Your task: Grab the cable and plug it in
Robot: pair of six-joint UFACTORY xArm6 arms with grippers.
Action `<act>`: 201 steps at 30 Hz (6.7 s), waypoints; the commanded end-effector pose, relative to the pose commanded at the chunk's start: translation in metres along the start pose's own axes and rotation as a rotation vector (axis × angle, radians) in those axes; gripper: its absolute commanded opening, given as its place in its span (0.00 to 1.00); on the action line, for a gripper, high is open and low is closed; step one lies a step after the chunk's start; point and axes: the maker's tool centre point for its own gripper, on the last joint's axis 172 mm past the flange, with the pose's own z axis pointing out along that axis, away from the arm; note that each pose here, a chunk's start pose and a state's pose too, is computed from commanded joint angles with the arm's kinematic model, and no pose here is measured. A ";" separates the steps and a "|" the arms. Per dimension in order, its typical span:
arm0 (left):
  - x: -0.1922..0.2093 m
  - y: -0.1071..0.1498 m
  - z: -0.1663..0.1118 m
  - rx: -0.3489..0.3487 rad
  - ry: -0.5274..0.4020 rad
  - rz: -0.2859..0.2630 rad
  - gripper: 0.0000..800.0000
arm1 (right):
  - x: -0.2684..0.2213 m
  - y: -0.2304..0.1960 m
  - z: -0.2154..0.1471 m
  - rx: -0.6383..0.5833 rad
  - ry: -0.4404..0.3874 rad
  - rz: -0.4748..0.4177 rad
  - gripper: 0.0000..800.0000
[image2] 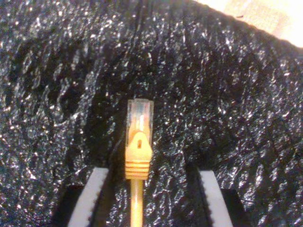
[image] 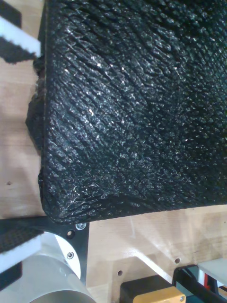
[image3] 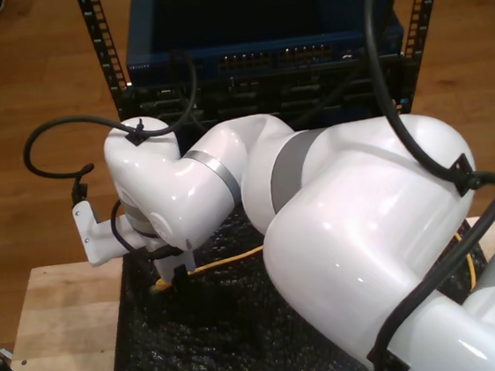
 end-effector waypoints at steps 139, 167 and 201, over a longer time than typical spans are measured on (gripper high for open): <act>0.103 -0.032 0.019 -0.074 0.167 -0.007 1.00 | -0.143 -0.031 -0.134 -0.004 0.112 0.309 0.01; 0.212 -0.123 0.081 -0.128 0.187 0.017 1.00 | -0.182 -0.074 -0.196 -0.027 0.380 0.461 0.01; 0.284 -0.186 0.082 0.008 0.263 0.032 0.99 | -0.154 -0.088 -0.227 -0.003 0.485 0.469 0.01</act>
